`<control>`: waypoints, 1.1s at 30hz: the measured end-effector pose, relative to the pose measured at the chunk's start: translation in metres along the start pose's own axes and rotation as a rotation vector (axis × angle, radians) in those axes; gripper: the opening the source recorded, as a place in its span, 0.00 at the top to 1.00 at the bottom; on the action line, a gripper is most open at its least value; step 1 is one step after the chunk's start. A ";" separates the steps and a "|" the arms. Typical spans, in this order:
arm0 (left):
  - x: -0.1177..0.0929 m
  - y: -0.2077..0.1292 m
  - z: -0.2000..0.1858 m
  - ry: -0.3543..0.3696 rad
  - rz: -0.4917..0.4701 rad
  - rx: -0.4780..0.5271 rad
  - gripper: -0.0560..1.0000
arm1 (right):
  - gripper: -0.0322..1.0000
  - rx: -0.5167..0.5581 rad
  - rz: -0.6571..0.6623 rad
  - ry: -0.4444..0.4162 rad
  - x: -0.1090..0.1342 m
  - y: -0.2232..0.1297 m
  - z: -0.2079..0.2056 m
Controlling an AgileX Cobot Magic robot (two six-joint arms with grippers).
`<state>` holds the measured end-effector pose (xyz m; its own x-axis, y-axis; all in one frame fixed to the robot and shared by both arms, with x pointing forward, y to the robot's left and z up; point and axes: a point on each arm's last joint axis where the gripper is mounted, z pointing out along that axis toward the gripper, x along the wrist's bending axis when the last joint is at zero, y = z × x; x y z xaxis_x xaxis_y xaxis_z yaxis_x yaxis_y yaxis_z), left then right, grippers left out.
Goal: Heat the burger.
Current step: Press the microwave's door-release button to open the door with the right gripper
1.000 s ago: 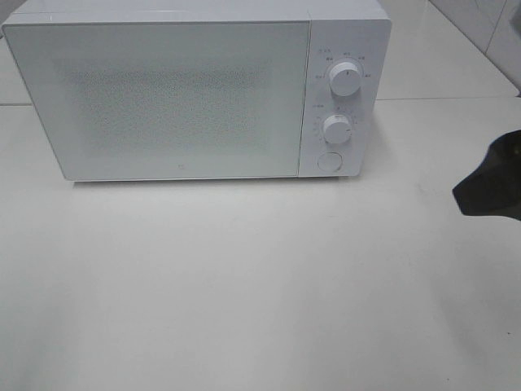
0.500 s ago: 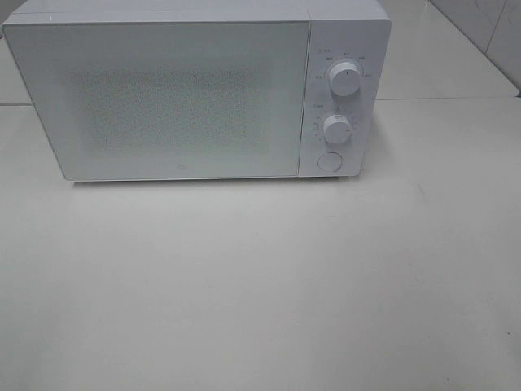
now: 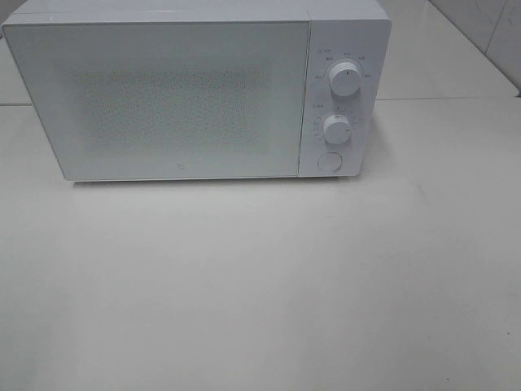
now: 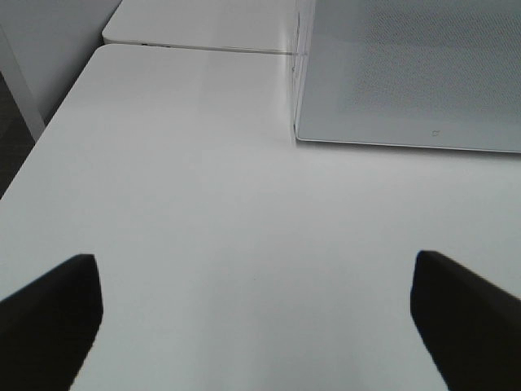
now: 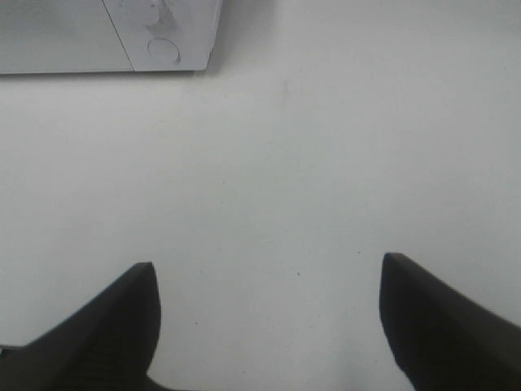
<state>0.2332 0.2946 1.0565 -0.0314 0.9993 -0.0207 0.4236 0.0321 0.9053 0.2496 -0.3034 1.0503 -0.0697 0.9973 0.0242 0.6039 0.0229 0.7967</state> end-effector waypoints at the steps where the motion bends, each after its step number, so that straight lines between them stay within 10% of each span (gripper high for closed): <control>1: 0.000 0.000 0.000 0.000 0.000 0.000 0.03 | 0.29 0.000 0.000 0.000 0.000 0.000 0.000; 33: 0.000 0.000 0.000 0.000 0.000 0.000 0.03 | 0.29 -0.186 -0.001 0.020 -0.001 0.001 -0.016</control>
<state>0.2332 0.2946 1.0565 -0.0314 0.9993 -0.0207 0.4236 0.0321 0.9053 0.2376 -0.3052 1.0611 -0.0869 0.9957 0.0333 0.4470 0.0091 0.8945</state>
